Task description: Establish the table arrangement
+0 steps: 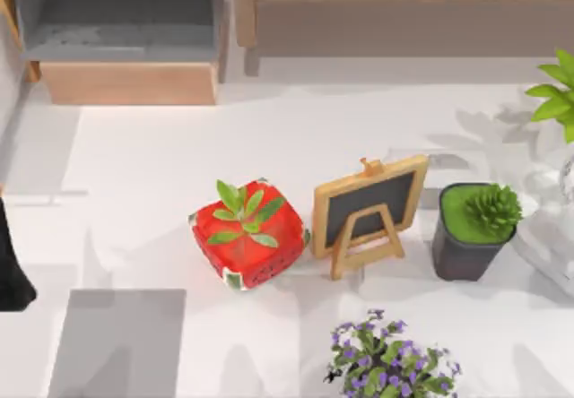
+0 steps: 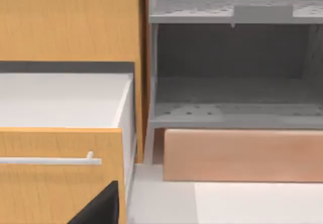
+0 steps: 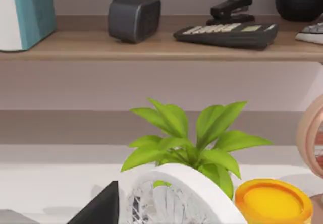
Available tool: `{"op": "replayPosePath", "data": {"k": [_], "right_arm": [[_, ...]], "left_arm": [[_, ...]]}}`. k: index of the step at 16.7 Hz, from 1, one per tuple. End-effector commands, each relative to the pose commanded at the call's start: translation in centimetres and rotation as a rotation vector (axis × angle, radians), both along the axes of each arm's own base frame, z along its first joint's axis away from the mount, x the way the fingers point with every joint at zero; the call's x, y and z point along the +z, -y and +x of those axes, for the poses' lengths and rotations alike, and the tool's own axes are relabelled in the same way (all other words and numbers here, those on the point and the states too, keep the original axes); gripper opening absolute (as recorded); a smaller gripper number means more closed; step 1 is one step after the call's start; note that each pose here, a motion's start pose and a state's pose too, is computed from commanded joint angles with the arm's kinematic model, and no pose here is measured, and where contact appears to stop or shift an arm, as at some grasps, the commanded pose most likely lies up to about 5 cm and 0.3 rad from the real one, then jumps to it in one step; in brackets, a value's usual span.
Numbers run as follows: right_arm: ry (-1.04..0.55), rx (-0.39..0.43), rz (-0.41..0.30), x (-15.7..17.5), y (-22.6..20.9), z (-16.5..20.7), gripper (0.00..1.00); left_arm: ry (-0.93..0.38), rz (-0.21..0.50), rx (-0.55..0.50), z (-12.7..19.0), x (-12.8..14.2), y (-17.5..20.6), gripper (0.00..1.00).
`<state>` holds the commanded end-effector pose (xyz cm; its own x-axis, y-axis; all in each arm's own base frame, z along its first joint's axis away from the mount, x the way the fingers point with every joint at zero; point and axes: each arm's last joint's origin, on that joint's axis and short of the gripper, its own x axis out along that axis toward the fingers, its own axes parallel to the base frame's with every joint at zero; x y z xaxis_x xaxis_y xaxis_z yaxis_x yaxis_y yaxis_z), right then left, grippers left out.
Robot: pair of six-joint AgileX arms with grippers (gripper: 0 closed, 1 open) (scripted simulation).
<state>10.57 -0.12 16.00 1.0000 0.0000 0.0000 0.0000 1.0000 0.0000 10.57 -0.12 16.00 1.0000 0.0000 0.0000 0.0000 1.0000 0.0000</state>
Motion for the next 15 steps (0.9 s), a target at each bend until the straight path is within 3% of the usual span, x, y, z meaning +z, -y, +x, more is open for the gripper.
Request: {"op": "replayPosePath", "data": {"k": [4,7,11,15], "right_arm": [[0.000,0.000,0.000,0.0,0.0,0.0,1.00],[0.000,0.000,0.000,0.0,0.0,0.0,1.00],[0.000,0.000,0.000,0.0,0.0,0.0,1.00],[0.000,0.000,0.000,0.0,0.0,0.0,1.00]], "left_arm": [[-0.026,0.012,-0.002,0.0,0.5,0.0,1.00],[-0.130,0.052,0.002,0.1,2.6,-0.2,1.00],[-0.351,0.129,0.013,1.4,8.2,-0.9,1.00],[-0.608,0.195,0.015,6.1,15.2,-2.7,1.00]]}}
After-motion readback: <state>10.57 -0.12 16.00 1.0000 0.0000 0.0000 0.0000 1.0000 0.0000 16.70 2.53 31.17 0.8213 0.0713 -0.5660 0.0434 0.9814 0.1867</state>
